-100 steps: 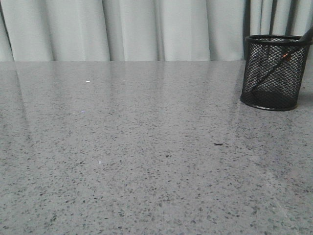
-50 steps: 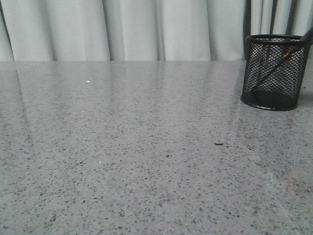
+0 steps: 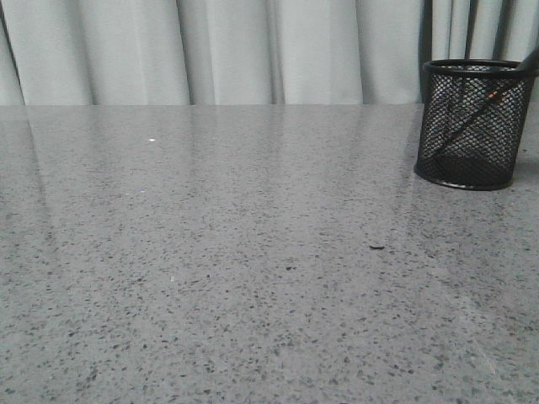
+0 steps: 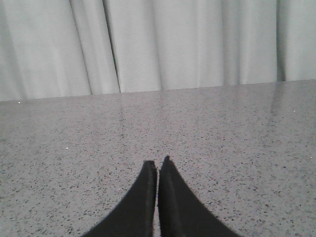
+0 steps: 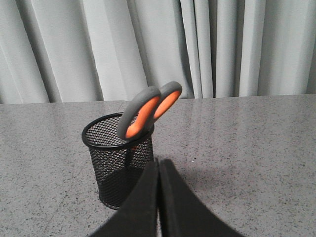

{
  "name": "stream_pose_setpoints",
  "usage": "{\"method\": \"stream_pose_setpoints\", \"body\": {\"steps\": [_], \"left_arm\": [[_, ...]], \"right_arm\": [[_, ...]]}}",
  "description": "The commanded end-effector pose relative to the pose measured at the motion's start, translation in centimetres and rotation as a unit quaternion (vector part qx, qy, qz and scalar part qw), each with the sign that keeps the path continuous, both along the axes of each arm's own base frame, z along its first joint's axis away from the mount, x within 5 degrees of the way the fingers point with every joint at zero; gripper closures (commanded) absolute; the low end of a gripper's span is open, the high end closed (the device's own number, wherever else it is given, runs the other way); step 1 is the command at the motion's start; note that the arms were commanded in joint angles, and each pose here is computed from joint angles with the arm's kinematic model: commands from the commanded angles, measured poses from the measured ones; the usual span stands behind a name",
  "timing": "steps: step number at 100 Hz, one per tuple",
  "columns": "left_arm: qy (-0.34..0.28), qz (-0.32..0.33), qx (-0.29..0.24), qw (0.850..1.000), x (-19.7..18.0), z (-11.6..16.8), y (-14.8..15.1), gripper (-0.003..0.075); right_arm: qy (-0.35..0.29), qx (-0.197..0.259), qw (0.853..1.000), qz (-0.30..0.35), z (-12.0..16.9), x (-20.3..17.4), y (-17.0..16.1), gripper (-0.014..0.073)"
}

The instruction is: Put scissors into bucket

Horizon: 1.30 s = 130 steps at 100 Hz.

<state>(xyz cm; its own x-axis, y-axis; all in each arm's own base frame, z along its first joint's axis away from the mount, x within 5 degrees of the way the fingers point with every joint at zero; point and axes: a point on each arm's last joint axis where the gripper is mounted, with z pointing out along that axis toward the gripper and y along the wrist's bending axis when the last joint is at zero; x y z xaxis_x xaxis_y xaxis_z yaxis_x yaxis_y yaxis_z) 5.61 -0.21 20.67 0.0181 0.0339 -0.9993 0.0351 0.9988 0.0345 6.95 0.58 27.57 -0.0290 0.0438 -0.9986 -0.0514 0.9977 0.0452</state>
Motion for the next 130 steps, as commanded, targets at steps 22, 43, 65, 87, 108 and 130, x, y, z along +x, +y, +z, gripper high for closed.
{"method": "stream_pose_setpoints", "body": {"steps": [22,43,65,87,108,130], "left_arm": [[-0.043,0.002,-0.008,0.999,-0.2,0.3,0.0,0.0741],[-0.043,0.002,-0.008,0.999,-0.2,0.3,0.0,0.0741],[-0.042,0.002,-0.008,0.999,-0.2,0.3,0.0,0.0741],[-0.042,0.002,-0.008,0.999,-0.2,0.3,0.0,0.0741],[-0.042,0.002,-0.008,0.999,-0.2,0.3,0.0,0.0741],[-0.042,0.002,-0.008,0.999,-0.2,0.3,0.0,0.0741]], "right_arm": [[-0.016,-0.033,0.998,-0.046,-1.3,0.2,-0.9,0.0665],[-0.034,-0.048,0.997,-0.049,-5.4,-0.9,-0.9,0.0665],[-0.019,-0.053,0.997,-0.048,-8.0,-1.4,-0.8,0.0665],[-0.022,-0.054,0.997,-0.048,-7.9,-1.4,-0.8,0.0665],[-0.022,-0.054,0.997,-0.048,-7.9,-1.4,-0.8,0.0665],[-0.022,-0.054,0.997,-0.048,-7.9,-1.4,-0.8,0.0665]]}}
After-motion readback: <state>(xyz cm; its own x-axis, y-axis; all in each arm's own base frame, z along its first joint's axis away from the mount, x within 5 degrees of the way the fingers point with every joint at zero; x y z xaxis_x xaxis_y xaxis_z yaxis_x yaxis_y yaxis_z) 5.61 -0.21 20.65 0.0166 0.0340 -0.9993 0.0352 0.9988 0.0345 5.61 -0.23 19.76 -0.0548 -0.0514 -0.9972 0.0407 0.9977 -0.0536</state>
